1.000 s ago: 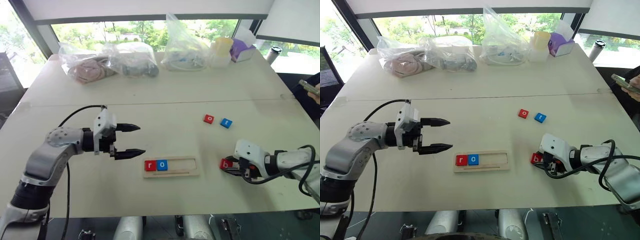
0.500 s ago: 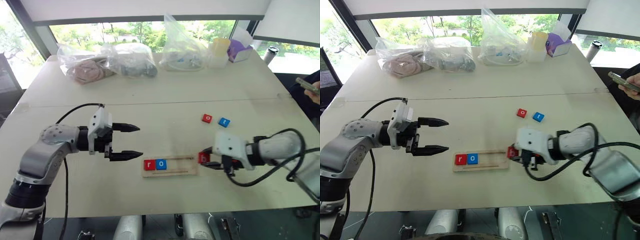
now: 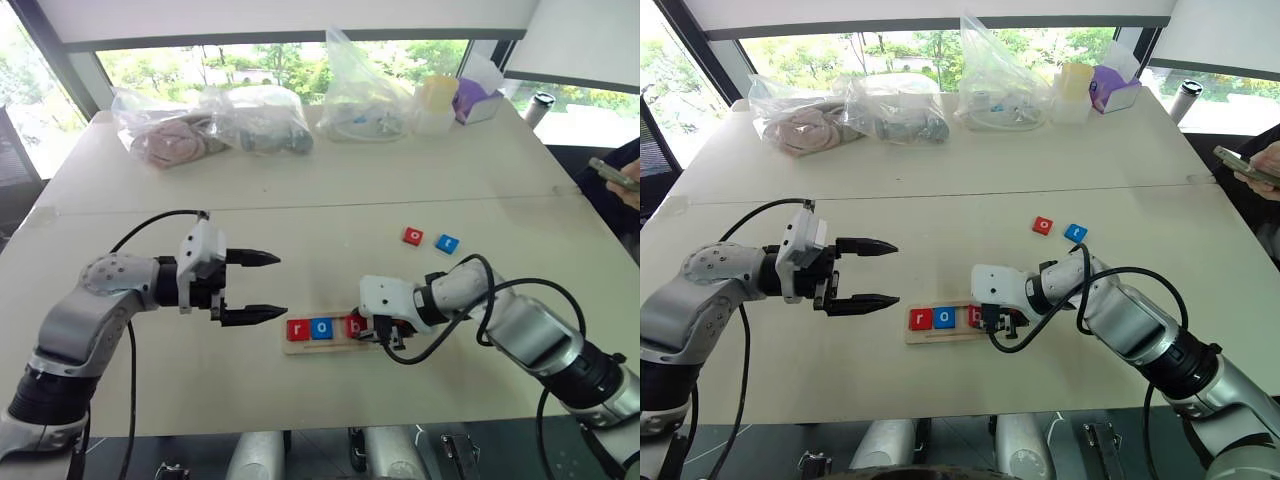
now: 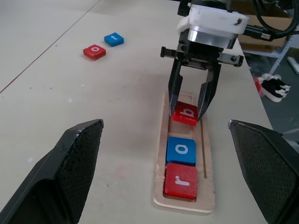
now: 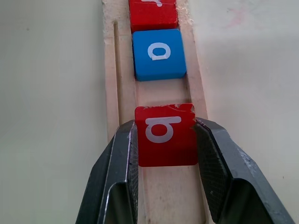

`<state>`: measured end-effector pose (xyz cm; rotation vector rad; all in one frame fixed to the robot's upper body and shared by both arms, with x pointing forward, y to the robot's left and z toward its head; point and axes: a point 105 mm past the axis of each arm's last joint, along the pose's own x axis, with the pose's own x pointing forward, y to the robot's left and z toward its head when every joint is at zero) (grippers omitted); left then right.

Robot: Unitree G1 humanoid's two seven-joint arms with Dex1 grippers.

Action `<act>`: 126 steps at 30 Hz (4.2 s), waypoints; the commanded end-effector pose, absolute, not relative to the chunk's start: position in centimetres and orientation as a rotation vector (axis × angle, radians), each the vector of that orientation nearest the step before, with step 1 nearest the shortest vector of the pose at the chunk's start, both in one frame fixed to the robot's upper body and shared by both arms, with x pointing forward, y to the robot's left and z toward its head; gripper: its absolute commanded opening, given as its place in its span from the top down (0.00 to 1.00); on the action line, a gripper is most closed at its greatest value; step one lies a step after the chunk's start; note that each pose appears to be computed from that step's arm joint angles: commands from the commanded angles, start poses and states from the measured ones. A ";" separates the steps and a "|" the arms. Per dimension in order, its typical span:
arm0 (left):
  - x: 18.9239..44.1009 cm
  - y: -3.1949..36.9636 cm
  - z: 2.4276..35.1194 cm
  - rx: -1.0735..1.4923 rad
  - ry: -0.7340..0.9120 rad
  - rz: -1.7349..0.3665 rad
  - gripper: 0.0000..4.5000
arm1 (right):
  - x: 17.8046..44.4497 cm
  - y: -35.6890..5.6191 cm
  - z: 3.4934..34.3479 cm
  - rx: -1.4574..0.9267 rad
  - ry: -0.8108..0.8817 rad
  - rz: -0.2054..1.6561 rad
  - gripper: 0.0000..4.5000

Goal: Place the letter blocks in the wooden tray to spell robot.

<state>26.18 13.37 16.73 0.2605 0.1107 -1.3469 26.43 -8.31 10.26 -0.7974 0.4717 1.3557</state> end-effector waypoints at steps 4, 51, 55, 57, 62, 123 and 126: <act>25.8 13.5 17.6 0.278 0.072 -1.322 0.00 | 26.5 -7.0 10.9 -0.813 0.423 1.388 0.75; 26.5 13.0 17.3 0.270 0.053 -1.275 0.00 | 39.8 -15.8 16.2 -0.482 0.401 0.208 0.01; 26.7 12.8 17.2 0.275 0.050 -1.273 0.00 | 39.3 -16.0 14.2 -0.368 0.480 0.064 0.01; 26.7 12.8 17.1 0.277 0.049 -1.274 0.00 | 39.1 -15.9 13.8 -0.319 0.504 0.017 0.01; 26.8 12.8 17.1 0.288 0.049 -1.271 0.00 | 38.9 -15.8 12.9 -0.184 0.564 -0.082 0.01; 28.6 11.7 16.7 0.291 0.000 -1.307 0.00 | 24.0 -19.1 12.7 -0.022 0.836 0.174 0.75; 28.6 11.7 16.7 0.290 -0.001 -1.310 0.00 | 23.9 -19.1 12.4 0.012 0.817 0.095 0.75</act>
